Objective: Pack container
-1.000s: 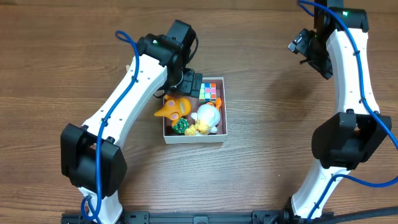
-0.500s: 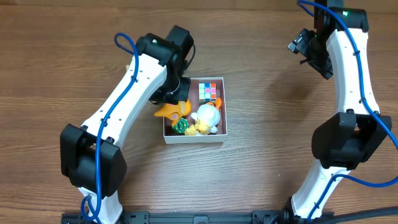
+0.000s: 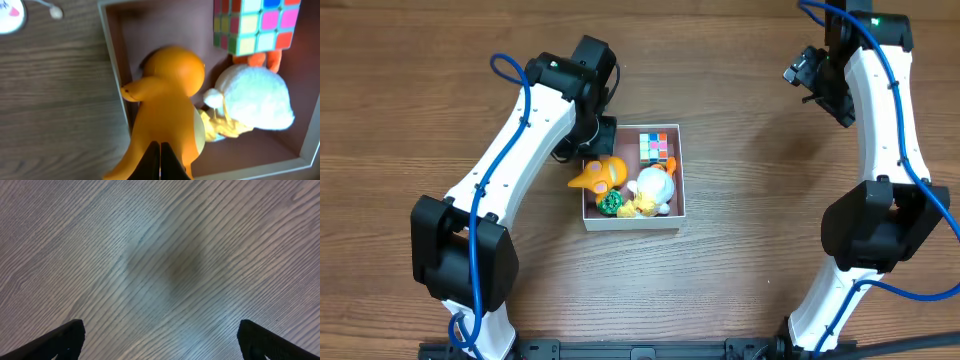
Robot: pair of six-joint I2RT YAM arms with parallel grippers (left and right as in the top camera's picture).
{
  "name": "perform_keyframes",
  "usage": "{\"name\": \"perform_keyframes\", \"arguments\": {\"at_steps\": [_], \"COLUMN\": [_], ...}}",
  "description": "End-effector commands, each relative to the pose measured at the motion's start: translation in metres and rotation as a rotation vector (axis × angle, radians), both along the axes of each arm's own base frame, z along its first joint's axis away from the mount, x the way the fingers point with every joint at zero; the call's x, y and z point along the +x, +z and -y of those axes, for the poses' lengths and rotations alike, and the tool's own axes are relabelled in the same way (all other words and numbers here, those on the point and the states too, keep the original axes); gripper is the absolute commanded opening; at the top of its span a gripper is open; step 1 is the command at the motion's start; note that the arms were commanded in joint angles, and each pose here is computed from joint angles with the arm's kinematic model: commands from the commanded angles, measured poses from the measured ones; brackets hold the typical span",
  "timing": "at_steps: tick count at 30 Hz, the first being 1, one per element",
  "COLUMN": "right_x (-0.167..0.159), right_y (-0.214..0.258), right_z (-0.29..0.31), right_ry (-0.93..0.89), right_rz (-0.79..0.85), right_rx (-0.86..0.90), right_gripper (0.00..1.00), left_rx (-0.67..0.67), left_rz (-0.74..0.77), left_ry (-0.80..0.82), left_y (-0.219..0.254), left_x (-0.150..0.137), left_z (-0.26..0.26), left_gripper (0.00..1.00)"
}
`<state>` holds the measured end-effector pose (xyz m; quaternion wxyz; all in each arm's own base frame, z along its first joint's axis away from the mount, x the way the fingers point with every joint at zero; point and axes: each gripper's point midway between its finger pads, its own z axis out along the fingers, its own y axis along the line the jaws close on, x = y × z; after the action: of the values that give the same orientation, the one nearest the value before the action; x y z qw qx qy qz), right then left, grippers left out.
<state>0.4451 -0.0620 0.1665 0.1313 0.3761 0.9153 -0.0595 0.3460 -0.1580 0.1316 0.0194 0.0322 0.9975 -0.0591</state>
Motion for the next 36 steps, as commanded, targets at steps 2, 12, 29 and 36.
{"name": "perform_keyframes", "arguments": {"at_steps": [2, 12, 29, 36], "right_x": [-0.001, -0.001, -0.001, -0.001], "right_y": [0.009, 0.009, 0.009, 0.009], "right_z": [0.002, 0.002, 0.002, 0.002], "right_ry": [-0.006, -0.006, -0.006, -0.006], "right_rz": [0.022, 0.022, 0.022, 0.022], "right_rx": [-0.008, -0.008, -0.008, -0.008], "right_gripper": [1.0, 1.0, 1.0, 1.0], "left_rx": [-0.01, -0.063, -0.04, -0.022], "left_rz": [-0.048, -0.136, -0.042, -0.102], "left_ry": [0.016, -0.087, -0.066, -0.039], "left_y": [0.0, -0.004, -0.019, -0.021], "left_x": [-0.012, -0.049, -0.027, -0.041], "left_z": [0.001, 0.041, 0.041, 0.037], "left_gripper": [0.04, 0.04, 0.04, 0.04]}}
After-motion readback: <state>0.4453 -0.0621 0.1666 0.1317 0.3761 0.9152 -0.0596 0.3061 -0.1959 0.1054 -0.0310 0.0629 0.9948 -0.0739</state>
